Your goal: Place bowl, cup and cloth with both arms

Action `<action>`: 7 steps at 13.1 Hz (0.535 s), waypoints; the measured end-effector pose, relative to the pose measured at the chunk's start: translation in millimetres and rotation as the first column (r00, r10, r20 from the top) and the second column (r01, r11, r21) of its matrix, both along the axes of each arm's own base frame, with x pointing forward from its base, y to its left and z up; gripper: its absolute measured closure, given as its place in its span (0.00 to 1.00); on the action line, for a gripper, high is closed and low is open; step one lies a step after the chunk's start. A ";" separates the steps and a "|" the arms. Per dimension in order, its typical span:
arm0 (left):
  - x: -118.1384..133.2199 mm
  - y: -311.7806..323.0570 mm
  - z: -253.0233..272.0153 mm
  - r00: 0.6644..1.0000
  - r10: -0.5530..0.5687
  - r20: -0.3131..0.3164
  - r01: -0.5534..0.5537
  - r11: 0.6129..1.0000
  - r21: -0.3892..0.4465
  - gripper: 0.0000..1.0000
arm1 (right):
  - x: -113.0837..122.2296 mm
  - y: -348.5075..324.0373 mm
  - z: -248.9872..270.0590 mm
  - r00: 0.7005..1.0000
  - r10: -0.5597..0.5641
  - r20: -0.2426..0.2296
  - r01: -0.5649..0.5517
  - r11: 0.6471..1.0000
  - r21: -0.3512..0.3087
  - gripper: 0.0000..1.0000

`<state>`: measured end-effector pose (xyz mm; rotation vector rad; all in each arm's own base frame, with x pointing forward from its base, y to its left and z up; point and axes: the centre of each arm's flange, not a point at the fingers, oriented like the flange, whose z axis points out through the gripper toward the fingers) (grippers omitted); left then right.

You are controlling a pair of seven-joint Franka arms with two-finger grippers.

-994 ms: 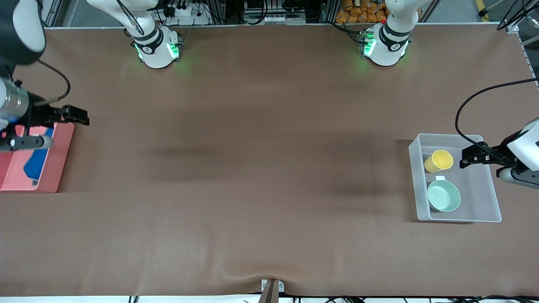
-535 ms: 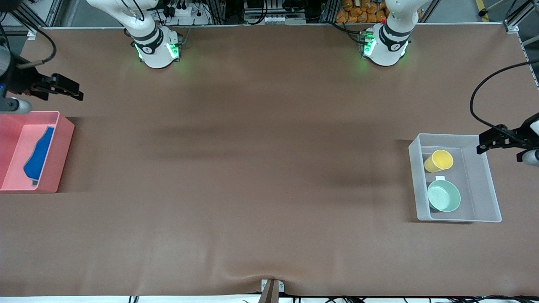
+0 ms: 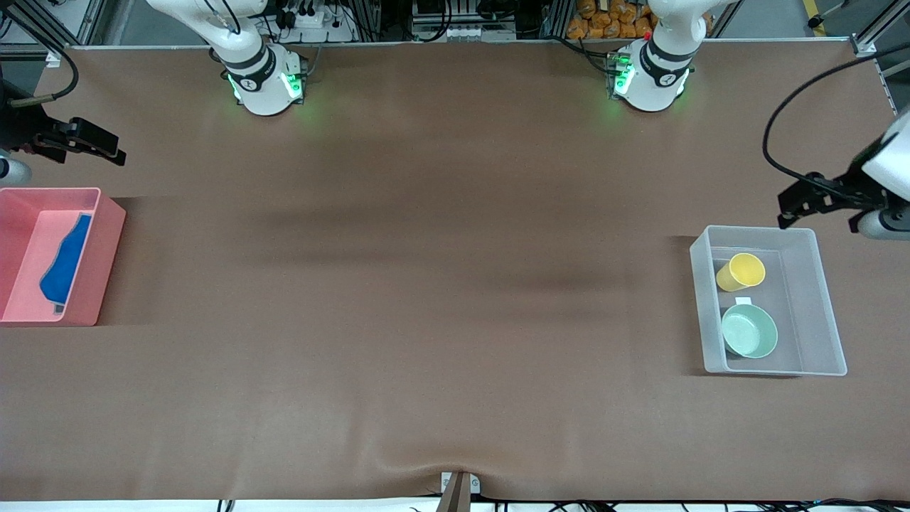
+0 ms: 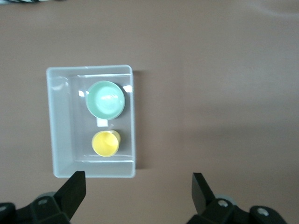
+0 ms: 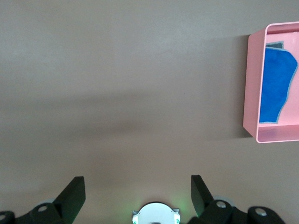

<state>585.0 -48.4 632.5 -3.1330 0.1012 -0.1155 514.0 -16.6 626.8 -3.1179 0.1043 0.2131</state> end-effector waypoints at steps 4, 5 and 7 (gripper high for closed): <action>-20.9 -10.5 -0.3 0.998 0.065 -0.017 -0.065 0.998 -0.024 0.00 | 2.9 -2.5 6.2 0.999 -0.008 0.036 0.008 1.000 -0.002 0.00; -28.4 -19.0 -0.3 0.997 0.072 -0.013 -0.073 0.997 -0.023 0.00 | 3.4 -2.7 8.8 0.999 -0.020 0.046 0.020 1.000 -0.003 0.00; -41.6 -28.9 -1.4 0.997 0.071 0.009 -0.071 0.997 -0.025 0.00 | 3.1 -2.5 15.4 0.997 -0.054 0.060 0.054 0.998 -0.006 0.00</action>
